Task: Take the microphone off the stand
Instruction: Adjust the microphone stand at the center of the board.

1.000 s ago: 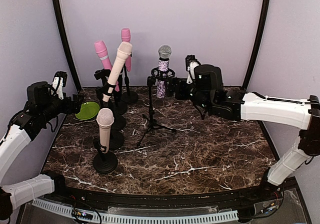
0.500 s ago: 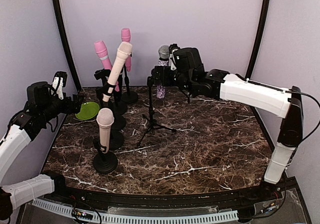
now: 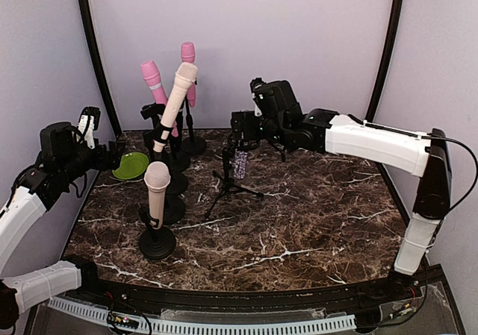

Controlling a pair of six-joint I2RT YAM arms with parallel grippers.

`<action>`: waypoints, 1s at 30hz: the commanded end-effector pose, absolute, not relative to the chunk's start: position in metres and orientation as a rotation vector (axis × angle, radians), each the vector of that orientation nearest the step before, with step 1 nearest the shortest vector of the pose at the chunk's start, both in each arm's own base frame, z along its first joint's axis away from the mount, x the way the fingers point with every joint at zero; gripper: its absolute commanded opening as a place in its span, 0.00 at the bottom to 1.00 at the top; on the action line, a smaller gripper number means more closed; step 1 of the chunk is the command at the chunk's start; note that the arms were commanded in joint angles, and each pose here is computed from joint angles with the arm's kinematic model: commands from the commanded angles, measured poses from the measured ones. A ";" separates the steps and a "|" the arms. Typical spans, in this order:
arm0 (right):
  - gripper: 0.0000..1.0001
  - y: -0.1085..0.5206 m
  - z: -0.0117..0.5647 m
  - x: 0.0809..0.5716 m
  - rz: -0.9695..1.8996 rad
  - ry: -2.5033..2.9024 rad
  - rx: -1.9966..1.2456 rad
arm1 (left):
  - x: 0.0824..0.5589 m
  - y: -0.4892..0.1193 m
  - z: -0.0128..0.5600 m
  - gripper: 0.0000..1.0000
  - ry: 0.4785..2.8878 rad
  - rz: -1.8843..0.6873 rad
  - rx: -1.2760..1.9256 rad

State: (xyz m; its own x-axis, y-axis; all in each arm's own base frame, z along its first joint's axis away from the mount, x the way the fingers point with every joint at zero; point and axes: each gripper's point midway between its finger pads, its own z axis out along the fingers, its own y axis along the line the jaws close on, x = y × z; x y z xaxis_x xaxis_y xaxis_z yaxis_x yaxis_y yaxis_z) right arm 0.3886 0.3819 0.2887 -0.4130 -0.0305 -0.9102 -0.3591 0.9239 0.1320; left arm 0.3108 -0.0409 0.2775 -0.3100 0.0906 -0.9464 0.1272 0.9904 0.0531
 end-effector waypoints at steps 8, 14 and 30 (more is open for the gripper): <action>0.99 0.377 0.310 0.403 0.541 1.948 -0.321 | 0.309 -0.040 0.281 0.96 1.862 -0.031 0.165; 0.99 0.387 0.308 0.414 0.550 1.944 -0.421 | 0.302 -0.068 0.292 0.95 1.800 -0.164 0.303; 0.64 0.410 0.275 0.439 0.507 1.981 -0.558 | 0.246 -0.145 0.388 0.83 1.650 -0.571 0.602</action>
State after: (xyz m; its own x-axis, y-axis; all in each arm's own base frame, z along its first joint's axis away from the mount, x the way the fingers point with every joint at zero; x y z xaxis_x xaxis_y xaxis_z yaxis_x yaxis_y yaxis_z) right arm 0.4366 0.4098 0.2651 -0.4427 -0.1774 -0.8789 -0.5714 0.8113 0.1240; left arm 0.2637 -0.1146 0.3686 -0.1142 0.0815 -0.9901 0.5463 0.8376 0.0059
